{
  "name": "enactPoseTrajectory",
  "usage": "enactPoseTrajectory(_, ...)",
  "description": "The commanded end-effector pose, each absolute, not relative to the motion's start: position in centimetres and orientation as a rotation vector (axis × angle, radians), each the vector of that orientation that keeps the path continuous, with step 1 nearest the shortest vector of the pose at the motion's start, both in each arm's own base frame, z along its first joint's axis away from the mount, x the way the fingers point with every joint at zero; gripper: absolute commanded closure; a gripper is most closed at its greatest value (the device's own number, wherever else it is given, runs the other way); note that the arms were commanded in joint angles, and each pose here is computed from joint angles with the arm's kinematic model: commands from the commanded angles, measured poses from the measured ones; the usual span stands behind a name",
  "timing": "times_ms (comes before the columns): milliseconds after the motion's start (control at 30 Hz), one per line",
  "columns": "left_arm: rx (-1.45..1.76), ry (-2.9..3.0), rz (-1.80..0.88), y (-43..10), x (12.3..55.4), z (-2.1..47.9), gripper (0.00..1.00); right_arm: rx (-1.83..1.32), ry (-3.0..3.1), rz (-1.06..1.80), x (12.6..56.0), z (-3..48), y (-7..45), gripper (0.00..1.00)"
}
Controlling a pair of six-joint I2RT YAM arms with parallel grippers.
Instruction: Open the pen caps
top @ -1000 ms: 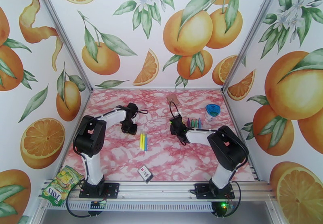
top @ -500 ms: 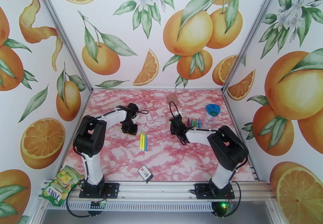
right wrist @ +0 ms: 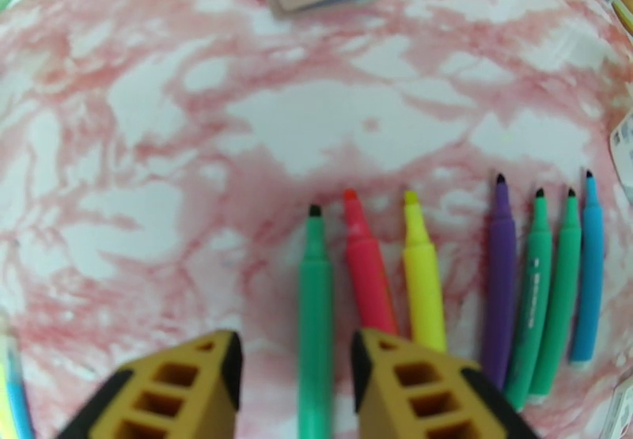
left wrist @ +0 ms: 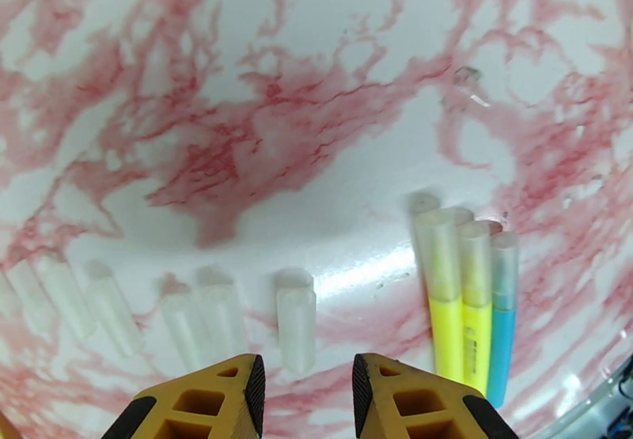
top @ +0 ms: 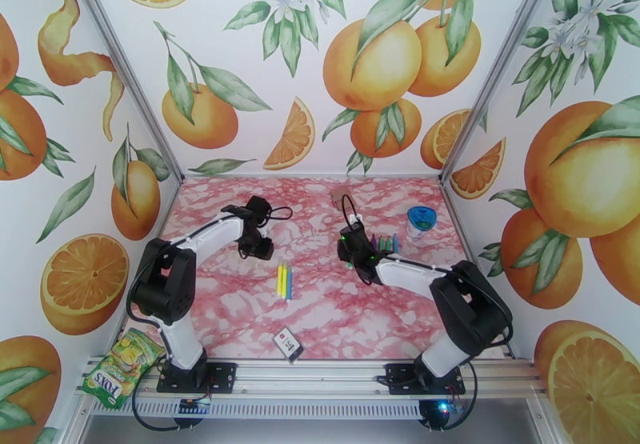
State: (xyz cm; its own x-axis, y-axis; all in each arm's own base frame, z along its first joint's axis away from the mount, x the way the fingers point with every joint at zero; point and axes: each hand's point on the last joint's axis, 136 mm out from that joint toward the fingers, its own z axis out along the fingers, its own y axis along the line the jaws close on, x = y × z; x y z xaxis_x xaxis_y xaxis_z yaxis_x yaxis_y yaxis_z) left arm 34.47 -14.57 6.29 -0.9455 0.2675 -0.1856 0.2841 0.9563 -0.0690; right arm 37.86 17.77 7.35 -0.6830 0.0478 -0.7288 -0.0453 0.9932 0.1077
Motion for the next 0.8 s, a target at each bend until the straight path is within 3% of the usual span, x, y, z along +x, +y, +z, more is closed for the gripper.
enactPoseTrajectory(0,0.393,2.83,-0.173,-15.3,36.0,9.1,0.64,-0.059,2.329,0.223,36.9,7.9,18.5,0.55)
enactPoseTrajectory(367,0.262,2.723,-0.338,-15.1,37.6,11.5,0.57,-0.357,2.323,0.371,32.9,9.1,25.4,0.54)
enactPoseTrajectory(767,0.05,2.675,-0.337,-10.3,37.5,11.2,0.56,-0.481,2.348,0.571,30.1,8.6,32.3,0.53)
